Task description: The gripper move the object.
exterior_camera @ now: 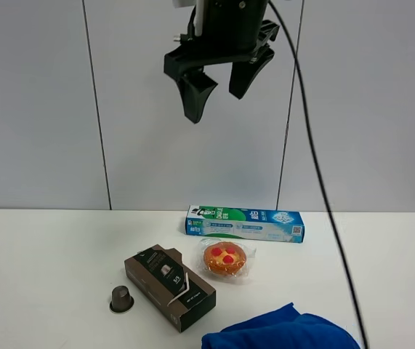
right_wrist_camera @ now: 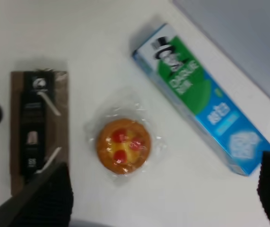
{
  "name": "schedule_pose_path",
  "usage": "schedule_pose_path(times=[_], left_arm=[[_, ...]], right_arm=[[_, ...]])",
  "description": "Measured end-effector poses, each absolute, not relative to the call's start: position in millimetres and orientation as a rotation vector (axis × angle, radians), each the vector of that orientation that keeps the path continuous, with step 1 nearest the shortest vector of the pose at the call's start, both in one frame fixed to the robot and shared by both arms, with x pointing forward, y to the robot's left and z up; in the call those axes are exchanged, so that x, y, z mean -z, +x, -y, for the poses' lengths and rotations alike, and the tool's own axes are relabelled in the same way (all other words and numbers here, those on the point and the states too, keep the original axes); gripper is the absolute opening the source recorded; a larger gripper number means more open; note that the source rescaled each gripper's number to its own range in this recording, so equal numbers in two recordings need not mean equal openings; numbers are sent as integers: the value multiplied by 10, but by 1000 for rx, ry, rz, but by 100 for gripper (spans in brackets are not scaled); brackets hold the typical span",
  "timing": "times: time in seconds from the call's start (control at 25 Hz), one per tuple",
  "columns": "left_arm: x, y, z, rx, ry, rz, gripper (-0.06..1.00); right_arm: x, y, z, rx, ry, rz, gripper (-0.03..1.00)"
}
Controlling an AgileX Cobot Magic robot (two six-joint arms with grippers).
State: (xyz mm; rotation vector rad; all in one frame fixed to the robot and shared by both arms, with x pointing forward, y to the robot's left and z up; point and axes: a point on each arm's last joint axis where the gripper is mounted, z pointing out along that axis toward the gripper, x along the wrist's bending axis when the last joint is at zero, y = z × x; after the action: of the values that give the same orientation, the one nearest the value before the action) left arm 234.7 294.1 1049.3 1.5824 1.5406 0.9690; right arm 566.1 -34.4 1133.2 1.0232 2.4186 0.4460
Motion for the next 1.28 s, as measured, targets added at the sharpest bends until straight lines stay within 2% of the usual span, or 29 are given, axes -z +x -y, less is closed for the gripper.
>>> schedule_pose_path(times=[0.12,0.36,0.6,0.88,1.12,1.28], left_arm=[[-10493,2347,-2941,-969,1582,-1541,100],[-10493,2347,-2941,-969,1582,-1541,100],[-10493,2347,-2941,-969,1582,-1541,100],[-10493,2347,-2941,-969,1582,-1541,100],[-10493,2347,-2941,-969,1582,-1541,100],[-10493,2347,-2941,-969,1582,-1541,100]], right_arm=[[-11430,5602,574,-451,1067,-2402,74],[-11378,5254,1090,-578,1159,-2367,74],[-11238,4827,1949,-523,1444,-2209,74],[-11256,3972,2860,-465,1620,-1943,74],[-11356,3118,3100,-624,1754,-1659,74],[-11183,2735,3053,-770,1746,-1559,74]])
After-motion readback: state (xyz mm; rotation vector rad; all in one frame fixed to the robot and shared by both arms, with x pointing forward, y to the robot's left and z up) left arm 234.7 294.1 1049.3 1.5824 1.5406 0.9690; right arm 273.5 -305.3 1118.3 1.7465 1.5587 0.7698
